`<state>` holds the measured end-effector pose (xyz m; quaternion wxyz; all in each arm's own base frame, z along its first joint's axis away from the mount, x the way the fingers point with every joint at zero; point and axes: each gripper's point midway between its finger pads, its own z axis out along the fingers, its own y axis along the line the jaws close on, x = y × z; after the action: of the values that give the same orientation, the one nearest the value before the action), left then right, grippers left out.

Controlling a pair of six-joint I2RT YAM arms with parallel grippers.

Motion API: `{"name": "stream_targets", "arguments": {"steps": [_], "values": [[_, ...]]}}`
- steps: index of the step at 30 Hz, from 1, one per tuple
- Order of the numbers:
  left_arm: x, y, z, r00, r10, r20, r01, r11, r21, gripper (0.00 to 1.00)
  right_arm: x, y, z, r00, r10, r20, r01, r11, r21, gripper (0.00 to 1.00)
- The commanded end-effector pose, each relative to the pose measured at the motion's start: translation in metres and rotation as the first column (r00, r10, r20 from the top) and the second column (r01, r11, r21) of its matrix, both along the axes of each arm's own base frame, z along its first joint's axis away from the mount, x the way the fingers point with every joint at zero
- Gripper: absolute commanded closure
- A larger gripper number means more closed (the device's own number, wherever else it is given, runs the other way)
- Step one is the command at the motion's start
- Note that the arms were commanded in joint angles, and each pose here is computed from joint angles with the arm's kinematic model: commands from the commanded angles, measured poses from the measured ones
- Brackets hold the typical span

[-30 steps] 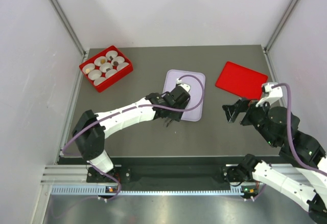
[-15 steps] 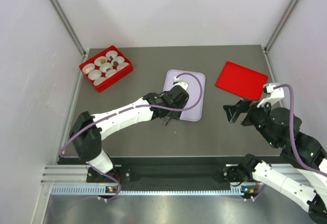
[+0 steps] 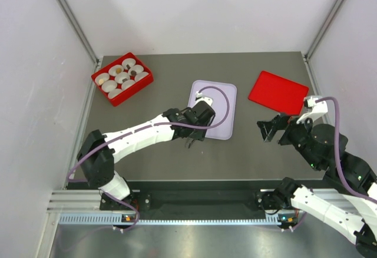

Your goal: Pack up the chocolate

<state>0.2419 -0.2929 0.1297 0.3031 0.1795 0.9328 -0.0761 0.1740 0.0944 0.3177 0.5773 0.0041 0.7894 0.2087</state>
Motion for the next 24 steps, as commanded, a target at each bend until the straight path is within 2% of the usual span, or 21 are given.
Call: {"name": "stream_targets", "arguments": {"steps": [1, 24], "values": [[-0.005, -0.001, 0.007, 1.0, 0.003, -0.005, -0.003, 0.999, -0.039, 0.53, -0.002, 0.001, 0.005, 1.0, 0.008, 0.007, -0.008, 1.0, 0.024, 0.0], [0.012, -0.015, -0.005, 1.0, 0.001, 0.012, -0.001, 1.0, 0.007, 0.56, -0.003, -0.003, 0.006, 1.0, -0.006, 0.016, 0.005, 1.0, 0.028, 0.0]]}}
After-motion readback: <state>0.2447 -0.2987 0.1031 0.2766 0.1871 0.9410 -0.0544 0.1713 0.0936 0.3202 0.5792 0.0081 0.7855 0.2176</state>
